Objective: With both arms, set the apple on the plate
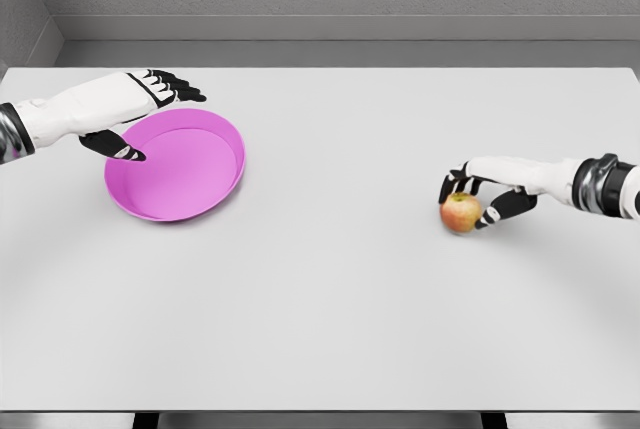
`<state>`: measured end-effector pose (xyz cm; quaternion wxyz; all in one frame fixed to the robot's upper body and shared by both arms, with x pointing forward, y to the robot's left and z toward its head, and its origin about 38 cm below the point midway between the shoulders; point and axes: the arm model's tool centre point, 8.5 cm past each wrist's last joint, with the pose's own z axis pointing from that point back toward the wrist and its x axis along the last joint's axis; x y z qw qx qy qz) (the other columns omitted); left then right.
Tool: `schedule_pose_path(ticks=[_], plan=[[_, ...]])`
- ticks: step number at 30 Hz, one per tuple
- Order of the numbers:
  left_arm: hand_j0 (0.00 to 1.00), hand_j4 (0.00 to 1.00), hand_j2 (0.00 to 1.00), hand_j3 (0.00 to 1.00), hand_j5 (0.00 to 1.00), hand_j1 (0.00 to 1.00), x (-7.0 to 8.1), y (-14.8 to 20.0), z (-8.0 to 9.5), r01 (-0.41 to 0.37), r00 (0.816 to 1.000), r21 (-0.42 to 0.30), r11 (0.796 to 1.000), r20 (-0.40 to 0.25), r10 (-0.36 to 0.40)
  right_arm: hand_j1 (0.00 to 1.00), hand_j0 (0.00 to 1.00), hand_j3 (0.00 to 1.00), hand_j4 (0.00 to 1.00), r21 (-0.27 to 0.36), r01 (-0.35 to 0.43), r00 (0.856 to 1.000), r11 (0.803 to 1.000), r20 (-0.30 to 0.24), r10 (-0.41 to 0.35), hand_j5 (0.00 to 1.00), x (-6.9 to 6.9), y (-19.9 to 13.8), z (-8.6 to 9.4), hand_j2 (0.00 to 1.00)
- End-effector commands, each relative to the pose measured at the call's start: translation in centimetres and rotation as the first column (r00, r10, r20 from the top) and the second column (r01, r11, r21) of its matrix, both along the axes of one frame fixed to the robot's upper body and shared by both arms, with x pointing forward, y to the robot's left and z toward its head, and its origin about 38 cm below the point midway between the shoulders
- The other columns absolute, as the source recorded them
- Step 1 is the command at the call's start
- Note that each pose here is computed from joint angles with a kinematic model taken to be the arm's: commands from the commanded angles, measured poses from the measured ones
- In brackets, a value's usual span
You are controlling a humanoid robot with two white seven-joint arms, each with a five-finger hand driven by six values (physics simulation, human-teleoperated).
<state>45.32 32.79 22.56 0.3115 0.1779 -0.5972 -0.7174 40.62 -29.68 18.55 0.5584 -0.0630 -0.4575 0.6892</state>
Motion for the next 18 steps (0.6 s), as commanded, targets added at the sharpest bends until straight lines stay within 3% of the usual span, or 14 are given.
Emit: schedule_pose_path(ticks=[1,18], plan=[[1.0,1.0,1.0,1.0,1.0,1.0,0.0,0.1,0.1,-0.003,1.0,-0.006,1.0,0.0,0.003,0.54,0.54,0.54,0.54,0.005,-0.009,1.0,1.0,0.003,0.009,0.54,-0.1,0.3,0.1,0.54],[1.0,1.0,1.0,1.0,1.0,1.0,0.0,0.4,0.2,-0.008,1.0,-0.001,1.0,0.0,0.008,0.45,0.45,0.45,0.45,0.045,-0.095,0.993,0.994,0.067,0.092,0.45,-0.2,3.2,2.4,0.45]])
